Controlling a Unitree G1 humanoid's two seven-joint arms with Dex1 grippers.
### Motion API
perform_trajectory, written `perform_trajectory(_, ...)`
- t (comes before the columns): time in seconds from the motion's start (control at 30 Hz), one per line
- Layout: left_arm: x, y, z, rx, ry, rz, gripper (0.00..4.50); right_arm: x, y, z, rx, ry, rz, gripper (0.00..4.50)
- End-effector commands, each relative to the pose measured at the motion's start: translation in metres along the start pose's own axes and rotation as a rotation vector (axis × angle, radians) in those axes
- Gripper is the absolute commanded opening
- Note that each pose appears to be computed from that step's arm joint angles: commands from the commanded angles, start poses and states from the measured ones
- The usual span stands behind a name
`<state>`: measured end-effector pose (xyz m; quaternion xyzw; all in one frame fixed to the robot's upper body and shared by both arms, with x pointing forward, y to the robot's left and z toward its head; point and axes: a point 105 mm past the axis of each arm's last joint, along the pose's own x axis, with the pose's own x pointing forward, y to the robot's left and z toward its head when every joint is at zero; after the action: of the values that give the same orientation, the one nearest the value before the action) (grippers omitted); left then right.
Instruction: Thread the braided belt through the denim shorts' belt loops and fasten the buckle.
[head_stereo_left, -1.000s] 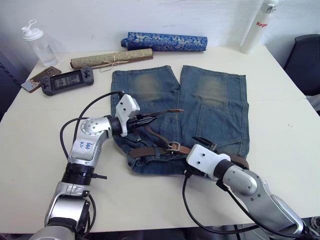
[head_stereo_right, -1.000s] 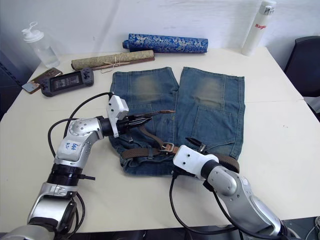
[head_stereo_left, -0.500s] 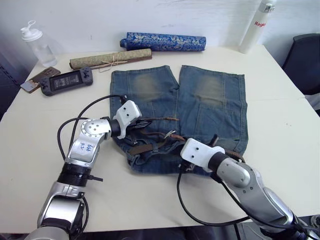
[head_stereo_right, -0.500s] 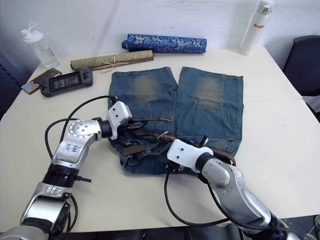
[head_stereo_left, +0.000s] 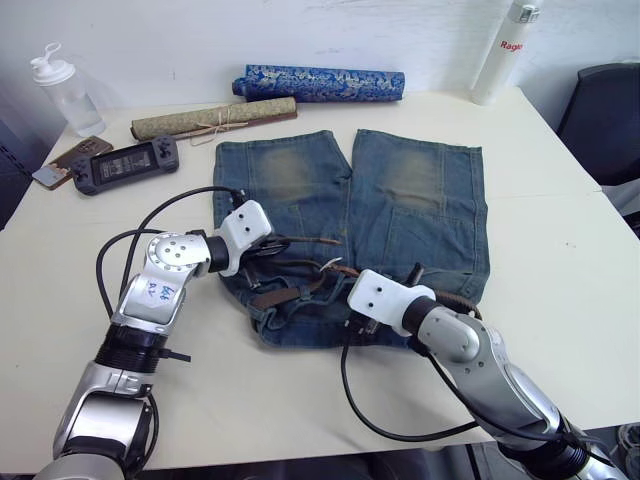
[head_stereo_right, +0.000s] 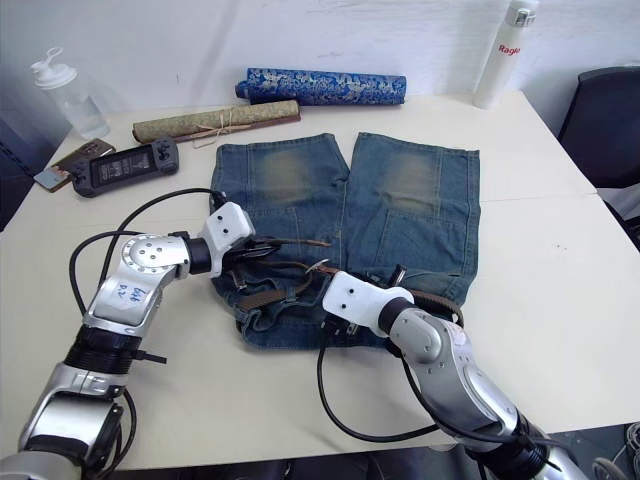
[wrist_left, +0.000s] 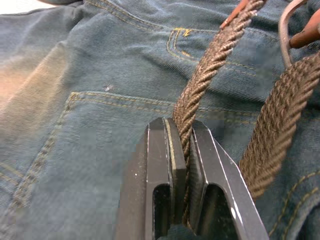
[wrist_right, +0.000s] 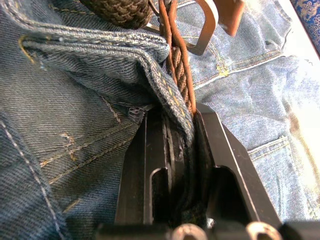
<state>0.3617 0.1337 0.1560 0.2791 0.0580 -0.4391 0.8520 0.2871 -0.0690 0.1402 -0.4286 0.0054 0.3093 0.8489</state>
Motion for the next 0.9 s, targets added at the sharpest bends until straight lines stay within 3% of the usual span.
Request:
perform_trajectory(0.03,-0.013,0.003,0.002,0.038,0.017,-0.003,0.00,-0.002,-0.005,0.004,-0.014,-0.009,-0.020,0.00)
perform_trajectory(0.47,-0.016,-0.008,-0.002,0.064,0.054,-0.065,0.00,-0.001,-0.008,0.004,-0.020,-0.012,-0.024,0.00)
perform_trajectory(0.9,-0.004,-0.013,0.010,0.139,0.036,-0.120,0.00,0.002,-0.011,0.016,-0.089,-0.060,-0.009,0.00)
